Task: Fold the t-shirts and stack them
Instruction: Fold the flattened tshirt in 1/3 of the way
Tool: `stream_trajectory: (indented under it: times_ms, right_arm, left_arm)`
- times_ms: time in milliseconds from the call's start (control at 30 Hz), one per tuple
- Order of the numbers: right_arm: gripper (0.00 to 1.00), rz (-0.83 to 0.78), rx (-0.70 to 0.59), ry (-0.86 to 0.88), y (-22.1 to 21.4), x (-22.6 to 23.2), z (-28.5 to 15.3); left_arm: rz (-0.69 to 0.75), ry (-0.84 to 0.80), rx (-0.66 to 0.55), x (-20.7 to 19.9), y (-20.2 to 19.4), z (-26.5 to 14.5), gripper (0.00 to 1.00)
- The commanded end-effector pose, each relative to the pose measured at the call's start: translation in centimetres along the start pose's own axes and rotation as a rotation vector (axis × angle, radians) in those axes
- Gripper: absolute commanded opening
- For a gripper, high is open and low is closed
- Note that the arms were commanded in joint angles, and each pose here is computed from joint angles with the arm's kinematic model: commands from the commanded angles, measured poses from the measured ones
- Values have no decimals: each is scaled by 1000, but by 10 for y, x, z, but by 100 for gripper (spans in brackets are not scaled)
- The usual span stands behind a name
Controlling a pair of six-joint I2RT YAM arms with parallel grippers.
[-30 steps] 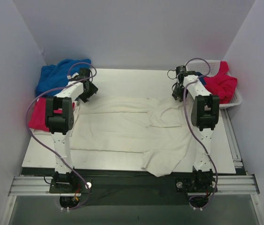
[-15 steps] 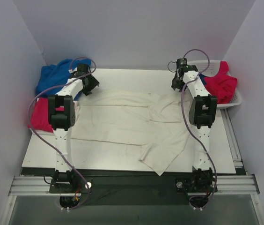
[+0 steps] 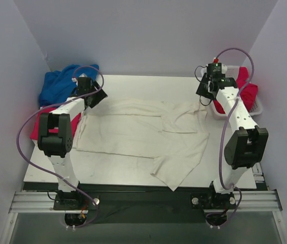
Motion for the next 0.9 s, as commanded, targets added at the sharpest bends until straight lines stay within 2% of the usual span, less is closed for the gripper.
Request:
stream_trajectory:
  times_ms: [0, 167, 367, 733, 867]
  right_arm:
    - [34, 49, 154, 12, -69, 3, 5]
    - [30, 67, 231, 36, -141, 2, 9]
    - [25, 83, 289, 29, -183, 0, 22]
    - [25, 75, 288, -9, -179, -2, 34]
    - [36, 61, 313, -40, -185, -8, 33]
  left_arm:
    - [72, -85, -52, -21, -1, -24, 73]
    - [108, -7, -50, 11, -25, -35, 74]
    - [101, 6, -34, 28, -39, -37, 74]
    - [105, 14, -29, 33, -41, -37, 74]
    - [106, 15, -21, 33, -43, -35, 74]
Point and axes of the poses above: each gripper's point midway between its finger pads, its own z axis out along the fingers, its own x axis along the line the jaws close on, y = z × x, the point moved 2 cm from there along -z, back along the fingers, and after that the axes turned 11 degrees about -z, right-handed, at the moved point
